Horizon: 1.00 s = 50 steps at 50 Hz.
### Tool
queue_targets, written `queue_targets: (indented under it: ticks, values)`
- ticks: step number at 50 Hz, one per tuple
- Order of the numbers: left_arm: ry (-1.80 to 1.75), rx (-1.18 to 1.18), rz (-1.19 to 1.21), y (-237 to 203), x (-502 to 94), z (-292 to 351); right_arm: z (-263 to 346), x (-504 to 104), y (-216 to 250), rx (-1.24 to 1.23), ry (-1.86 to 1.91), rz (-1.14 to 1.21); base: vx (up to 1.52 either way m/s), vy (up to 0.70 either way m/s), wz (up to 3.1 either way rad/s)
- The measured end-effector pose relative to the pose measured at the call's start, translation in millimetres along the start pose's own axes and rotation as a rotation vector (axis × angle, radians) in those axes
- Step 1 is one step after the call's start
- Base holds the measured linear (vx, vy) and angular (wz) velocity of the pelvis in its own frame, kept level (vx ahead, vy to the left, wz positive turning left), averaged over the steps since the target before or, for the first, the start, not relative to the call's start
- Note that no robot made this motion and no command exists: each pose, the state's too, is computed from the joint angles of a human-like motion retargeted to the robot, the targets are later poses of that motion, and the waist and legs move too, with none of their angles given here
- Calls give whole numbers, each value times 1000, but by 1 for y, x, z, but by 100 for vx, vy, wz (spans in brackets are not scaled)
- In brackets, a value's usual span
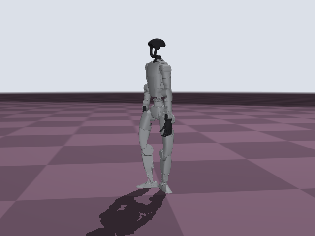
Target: In place motions
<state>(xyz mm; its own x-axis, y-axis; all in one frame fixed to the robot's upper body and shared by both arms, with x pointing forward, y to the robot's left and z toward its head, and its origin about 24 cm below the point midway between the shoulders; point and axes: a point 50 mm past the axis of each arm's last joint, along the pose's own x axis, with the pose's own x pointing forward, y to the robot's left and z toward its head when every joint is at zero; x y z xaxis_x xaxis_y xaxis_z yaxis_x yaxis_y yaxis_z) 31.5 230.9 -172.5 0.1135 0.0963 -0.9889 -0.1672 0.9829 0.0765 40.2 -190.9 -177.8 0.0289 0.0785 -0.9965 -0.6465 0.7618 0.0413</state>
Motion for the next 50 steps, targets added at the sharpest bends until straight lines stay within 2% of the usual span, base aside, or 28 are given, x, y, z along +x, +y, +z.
queue_targets:
  ticks: [5, 10, 15, 20, 24, 30, 35, 40, 50]
  values:
    - [55, -87, 11, 7, -2, -20, 2, 1, 4, -26, -26, 0, -4, 9, -6]
    - [65, -55, 32, 13, -4, -28, -30, 0, 20, 54, 88, 56, 10, 8, -28]
    - [99, -64, 3, 8, -4, -42, -49, -4, 22, 4, 172, 71, 10, 20, -118]
    - [95, -146, -64, -22, -1, -44, -36, -4, 1, -15, 138, 0, -12, 26, -131]
    - [131, -101, -94, -32, -3, -56, -25, -4, -5, -10, 90, -3, 3, 15, -73]
    - [148, -19, -92, -24, -4, -60, -2, 0, 1, -5, 3, 16, -2, -1, 19]
    - [109, 93, -58, -14, -2, -43, -8, 0, 10, 26, -20, 55, 2, -5, 61]
    - [101, 54, -68, -18, -2, -46, -16, 0, 10, -40, 42, 44, 2, -2, 82]
    - [111, 51, -74, -20, -2, -45, -16, -2, -1, 25, 3, 2, -11, 0, 159]
